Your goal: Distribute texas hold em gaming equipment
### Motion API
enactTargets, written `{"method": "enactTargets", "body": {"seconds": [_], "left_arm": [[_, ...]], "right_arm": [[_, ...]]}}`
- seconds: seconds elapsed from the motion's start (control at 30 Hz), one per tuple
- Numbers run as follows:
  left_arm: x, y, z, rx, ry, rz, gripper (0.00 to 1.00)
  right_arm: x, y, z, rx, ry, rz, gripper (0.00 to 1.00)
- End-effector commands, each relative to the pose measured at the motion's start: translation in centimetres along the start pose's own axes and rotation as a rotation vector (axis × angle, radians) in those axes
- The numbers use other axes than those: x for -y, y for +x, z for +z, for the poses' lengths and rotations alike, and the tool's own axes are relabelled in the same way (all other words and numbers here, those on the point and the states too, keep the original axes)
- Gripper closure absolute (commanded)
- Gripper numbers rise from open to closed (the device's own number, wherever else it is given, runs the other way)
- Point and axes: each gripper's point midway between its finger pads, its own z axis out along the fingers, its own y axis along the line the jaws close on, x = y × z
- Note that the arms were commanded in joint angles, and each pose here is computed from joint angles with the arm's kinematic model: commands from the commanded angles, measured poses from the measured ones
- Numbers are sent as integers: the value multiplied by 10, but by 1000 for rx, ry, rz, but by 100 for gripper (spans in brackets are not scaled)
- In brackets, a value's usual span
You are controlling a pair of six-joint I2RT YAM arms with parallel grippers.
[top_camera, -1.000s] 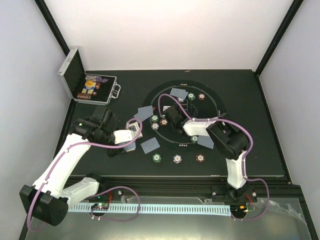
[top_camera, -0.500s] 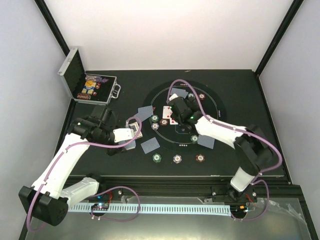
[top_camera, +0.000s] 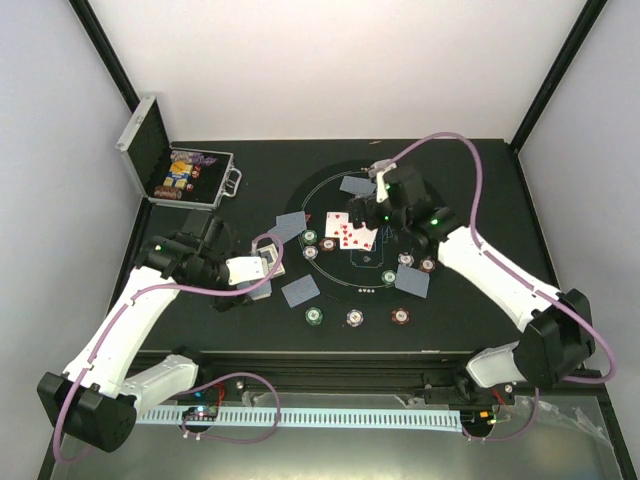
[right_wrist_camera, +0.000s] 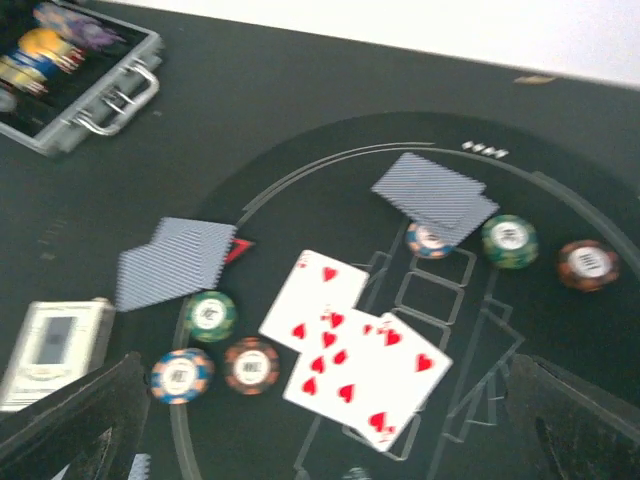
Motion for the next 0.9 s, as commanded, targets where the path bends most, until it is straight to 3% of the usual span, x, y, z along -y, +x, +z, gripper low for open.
{"method": "enactTargets", "body": {"seconds": [0.0,0.13,0.27,0.5,0.87], "left_arm": [[0,-11,-14,39,-22,2,98],[-2,-12,-12,44,-18,1,98],[-2,-16,-11,61,-7,3,99],[-5,-16,-10,57,-10,3,98],[-5,-16,-9,56,-9,4,98]], "right_arm": [[-35,-10,-20,-86,-357,201,0],[-79,-9,-38,-129,-594,318,0],[-138,17,-52,-223,-727,370,0],[-219,58,-60,-435,-892,454,13],[-261,82,-57,-537,-983,497,23]]}}
